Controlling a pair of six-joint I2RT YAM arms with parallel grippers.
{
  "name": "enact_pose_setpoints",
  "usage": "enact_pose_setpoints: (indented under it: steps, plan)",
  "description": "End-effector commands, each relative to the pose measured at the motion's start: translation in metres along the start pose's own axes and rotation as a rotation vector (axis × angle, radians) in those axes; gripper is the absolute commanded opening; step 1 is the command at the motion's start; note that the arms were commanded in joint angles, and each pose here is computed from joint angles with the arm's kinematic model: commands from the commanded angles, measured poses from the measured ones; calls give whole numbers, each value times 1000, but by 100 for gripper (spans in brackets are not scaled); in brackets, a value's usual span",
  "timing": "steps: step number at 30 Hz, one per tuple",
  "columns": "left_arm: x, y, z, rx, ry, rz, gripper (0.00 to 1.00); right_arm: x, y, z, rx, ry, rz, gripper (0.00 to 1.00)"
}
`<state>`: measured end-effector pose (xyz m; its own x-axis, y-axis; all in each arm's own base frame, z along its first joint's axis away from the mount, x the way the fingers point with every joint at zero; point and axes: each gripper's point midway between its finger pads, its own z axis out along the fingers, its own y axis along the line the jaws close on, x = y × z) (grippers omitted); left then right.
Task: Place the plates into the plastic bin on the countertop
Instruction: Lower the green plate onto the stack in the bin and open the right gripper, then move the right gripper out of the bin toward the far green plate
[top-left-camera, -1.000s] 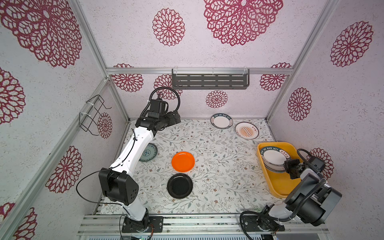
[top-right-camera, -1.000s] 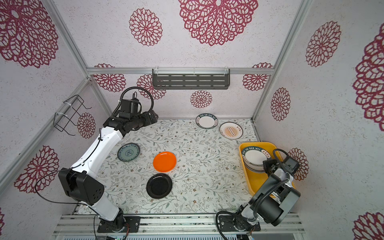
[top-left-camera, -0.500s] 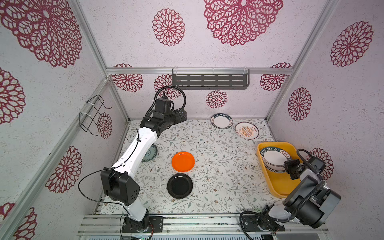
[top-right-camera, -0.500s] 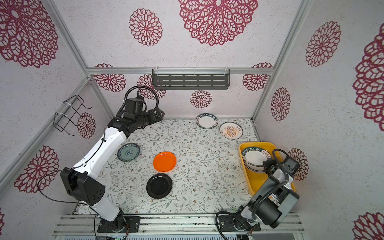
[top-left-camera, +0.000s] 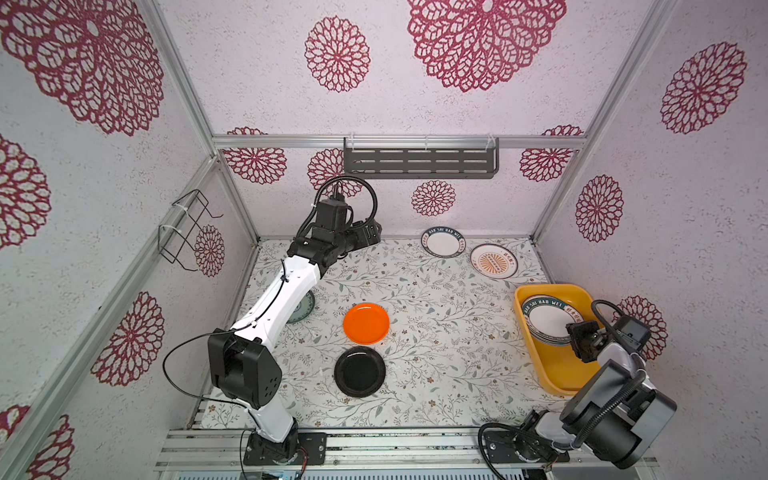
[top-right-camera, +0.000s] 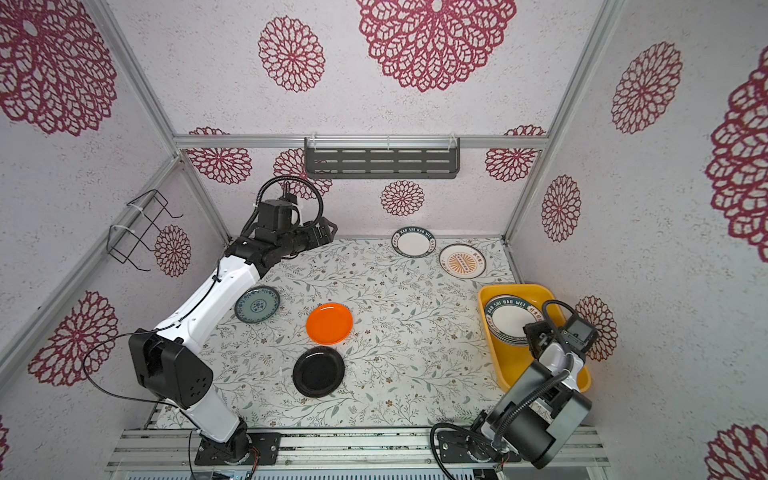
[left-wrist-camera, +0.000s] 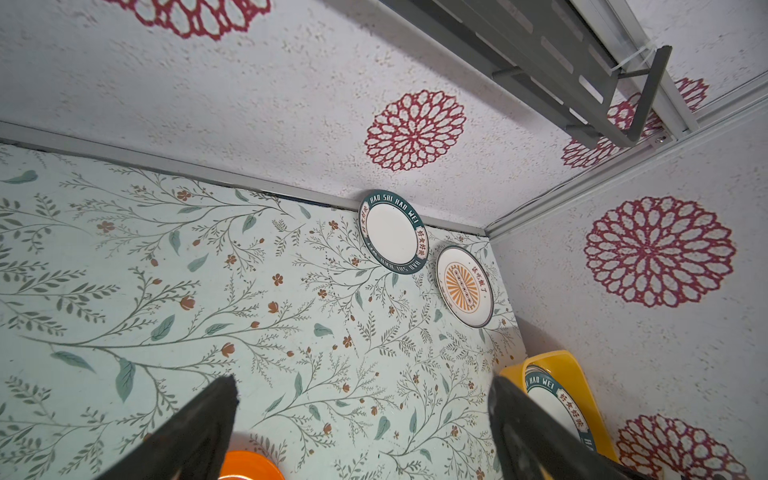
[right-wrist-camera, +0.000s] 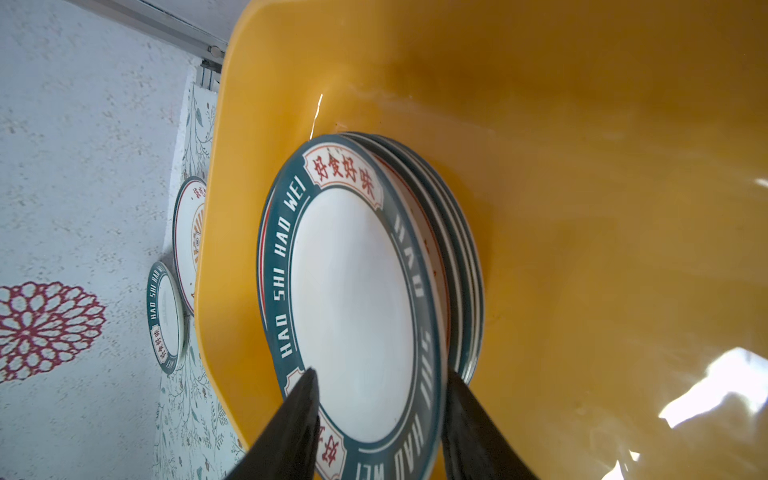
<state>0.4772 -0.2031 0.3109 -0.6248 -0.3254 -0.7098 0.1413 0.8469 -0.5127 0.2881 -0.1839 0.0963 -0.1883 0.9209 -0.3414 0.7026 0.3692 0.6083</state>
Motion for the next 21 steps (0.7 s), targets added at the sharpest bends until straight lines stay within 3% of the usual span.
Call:
enact_pose_setpoints:
  steps: [1,3,8,13,18,21]
  plan:
    - [-6,-10,5,35,-14,25,97,-5,6,-10,5,-29,-26,65]
    - [-3,-8,6,32,-6,23,97,-5,-2,-13,66,-20,-29,79]
    - [3,0,2,-12,21,43,97,-14,-4,-31,139,-48,-73,91]
    - [4,3,2,-35,12,-7,97,-19,18,-36,66,-61,-72,94]
    - [13,8,18,-11,2,-82,97,-11,47,-41,51,-41,-175,95]
    - [16,1,27,-22,26,-57,97,0,71,-45,-35,-28,-196,96]
